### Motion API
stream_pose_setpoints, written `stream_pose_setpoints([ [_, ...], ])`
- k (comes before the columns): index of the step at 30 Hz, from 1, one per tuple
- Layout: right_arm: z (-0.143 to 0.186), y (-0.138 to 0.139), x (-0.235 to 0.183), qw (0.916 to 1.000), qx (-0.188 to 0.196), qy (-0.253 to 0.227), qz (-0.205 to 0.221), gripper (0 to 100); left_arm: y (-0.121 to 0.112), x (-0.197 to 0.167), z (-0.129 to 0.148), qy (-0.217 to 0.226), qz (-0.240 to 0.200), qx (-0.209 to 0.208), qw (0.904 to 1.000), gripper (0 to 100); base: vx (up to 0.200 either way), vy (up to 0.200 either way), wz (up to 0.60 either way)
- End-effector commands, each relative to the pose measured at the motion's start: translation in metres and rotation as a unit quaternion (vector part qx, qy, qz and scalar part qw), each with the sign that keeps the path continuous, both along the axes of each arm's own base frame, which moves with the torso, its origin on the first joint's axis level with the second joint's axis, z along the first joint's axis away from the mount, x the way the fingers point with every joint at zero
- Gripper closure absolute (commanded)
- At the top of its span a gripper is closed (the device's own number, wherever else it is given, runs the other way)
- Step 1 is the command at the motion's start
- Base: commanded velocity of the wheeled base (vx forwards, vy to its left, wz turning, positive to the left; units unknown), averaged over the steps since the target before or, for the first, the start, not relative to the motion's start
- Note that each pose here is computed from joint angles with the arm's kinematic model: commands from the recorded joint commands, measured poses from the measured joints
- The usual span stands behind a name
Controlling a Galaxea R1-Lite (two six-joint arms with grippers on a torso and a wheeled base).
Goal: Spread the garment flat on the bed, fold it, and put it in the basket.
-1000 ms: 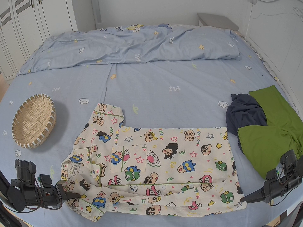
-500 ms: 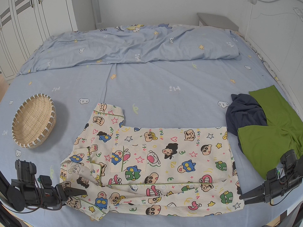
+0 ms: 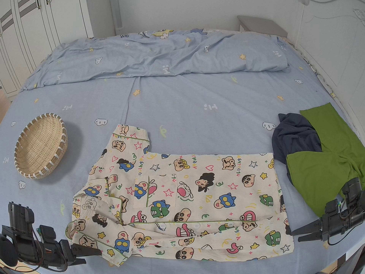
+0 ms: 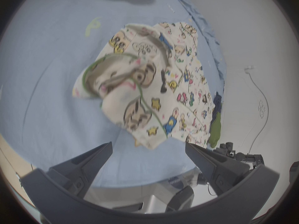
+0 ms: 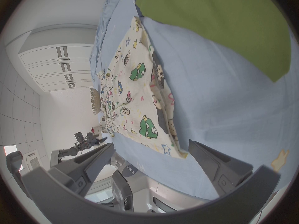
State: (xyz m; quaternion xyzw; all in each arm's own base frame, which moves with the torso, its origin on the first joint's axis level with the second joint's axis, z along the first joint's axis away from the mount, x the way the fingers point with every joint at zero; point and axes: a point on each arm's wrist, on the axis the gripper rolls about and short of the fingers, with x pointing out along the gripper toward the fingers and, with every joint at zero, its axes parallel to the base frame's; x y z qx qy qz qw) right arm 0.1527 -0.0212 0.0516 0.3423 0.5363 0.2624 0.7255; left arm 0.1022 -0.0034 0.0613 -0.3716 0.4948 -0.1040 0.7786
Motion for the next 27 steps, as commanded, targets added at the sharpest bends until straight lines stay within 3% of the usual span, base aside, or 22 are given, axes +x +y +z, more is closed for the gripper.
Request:
stream_pose_setpoints([
  [1,0.020,-0.015,0.001,0.9968,-0.021,-0.062,-0.046,0,-0.007,-0.022,0.045,-0.088,-0.033,0.009,0.9955,0,0.000,0.000,0.00],
  [4,0.031,-0.016,0.002,0.9940,-0.030,-0.093,-0.050,0,-0.009,-0.037,0.066,-0.089,-0.043,0.006,0.9951,0,0.000,0.000,0.00],
  [10,0.052,-0.019,0.012,0.9871,-0.046,-0.146,-0.046,0,-0.015,-0.056,0.088,-0.101,-0.105,-0.003,0.9893,0,0.000,0.000,0.00],
  [12,0.066,-0.019,0.026,0.9814,-0.054,-0.181,-0.034,0,-0.019,-0.051,0.103,-0.140,-0.138,-0.010,0.9805,0,0.000,0.000,0.00],
  [13,0.067,-0.018,0.027,0.9810,-0.054,-0.184,-0.032,0,-0.020,-0.050,0.104,-0.142,-0.138,-0.010,0.9801,0,0.000,0.000,0.00],
  [17,0.103,-0.002,0.058,0.9658,-0.055,-0.253,0.020,0,-0.042,0.002,0.117,-0.156,-0.175,-0.029,0.9716,0,0.000,0.000,0.00],
  [18,0.103,-0.002,0.058,0.9658,-0.055,-0.253,0.020,0,-0.042,0.002,0.117,-0.156,-0.175,-0.029,0.9716,0,0.000,0.000,0.00],
  [19,0.116,0.003,0.069,0.9609,-0.053,-0.271,0.027,0,-0.056,0.023,0.120,-0.143,-0.193,-0.038,0.9700,0,0.000,0.000,0.00],
  [22,0.122,0.006,0.070,0.9612,-0.046,-0.271,0.025,0,-0.074,0.045,0.115,-0.101,-0.210,-0.042,0.9716,0,0.000,0.000,0.00],
  [27,0.128,0.007,0.052,0.9592,-0.046,-0.278,0.021,0,-0.097,0.056,0.093,-0.043,-0.251,-0.030,0.9665,0,0.000,0.000,0.00],
])
